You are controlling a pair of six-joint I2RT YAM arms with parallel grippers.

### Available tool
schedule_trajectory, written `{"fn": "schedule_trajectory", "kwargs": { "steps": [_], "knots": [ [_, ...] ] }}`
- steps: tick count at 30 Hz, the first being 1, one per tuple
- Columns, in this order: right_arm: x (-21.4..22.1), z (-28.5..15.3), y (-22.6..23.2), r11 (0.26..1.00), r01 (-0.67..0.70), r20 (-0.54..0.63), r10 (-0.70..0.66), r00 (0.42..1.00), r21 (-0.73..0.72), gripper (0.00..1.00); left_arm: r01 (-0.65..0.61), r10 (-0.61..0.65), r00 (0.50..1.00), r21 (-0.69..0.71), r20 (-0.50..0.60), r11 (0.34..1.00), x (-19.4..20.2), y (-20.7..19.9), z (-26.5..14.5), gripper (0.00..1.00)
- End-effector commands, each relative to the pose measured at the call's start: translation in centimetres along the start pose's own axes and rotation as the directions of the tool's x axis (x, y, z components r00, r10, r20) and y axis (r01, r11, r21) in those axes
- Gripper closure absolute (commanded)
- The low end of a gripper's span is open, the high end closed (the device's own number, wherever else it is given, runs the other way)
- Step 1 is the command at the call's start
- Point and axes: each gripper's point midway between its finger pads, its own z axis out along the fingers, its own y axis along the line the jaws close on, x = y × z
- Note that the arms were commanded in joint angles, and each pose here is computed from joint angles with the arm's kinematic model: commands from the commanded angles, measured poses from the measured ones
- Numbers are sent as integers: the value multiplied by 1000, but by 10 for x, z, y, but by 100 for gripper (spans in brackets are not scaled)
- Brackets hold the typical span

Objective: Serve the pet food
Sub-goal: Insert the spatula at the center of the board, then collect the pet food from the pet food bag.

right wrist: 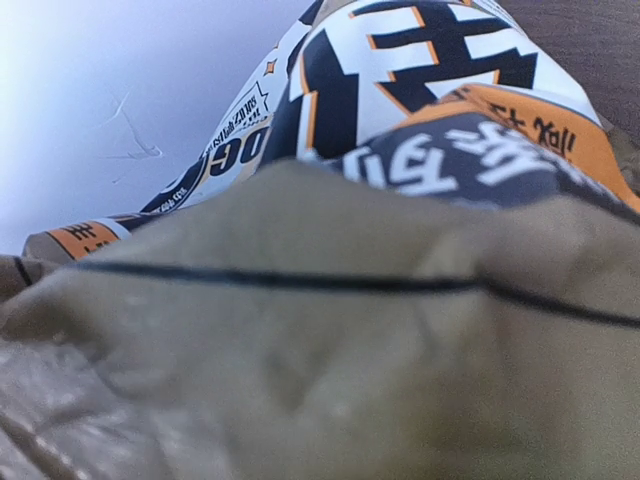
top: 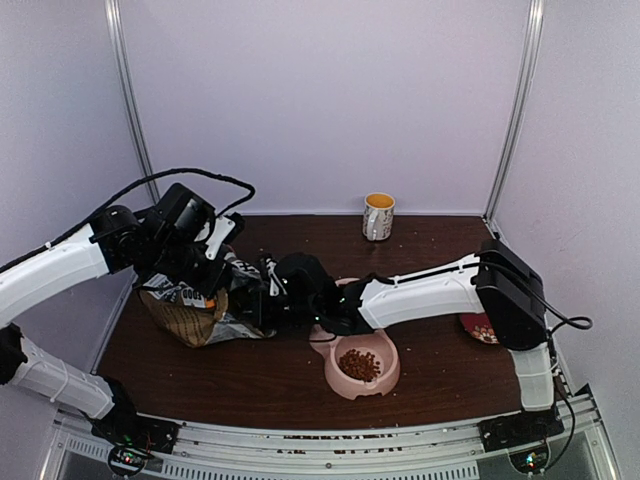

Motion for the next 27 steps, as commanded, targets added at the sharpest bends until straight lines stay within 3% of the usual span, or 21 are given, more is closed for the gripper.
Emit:
{"fn": "schedule_trajectory", "kwargs": {
  "steps": [1, 27],
  "knots": [
    [-29, -27, 40, 994, 3, 68, 5, 998, -109, 100, 25, -27, 979, 8, 204, 1000, -48, 1, -25, 100],
    [-57, -75, 58, 955, -107, 133, 148, 980, -278, 100, 30, -27, 978, -8, 208, 1000, -48, 4, -26, 100]
  ]
}}
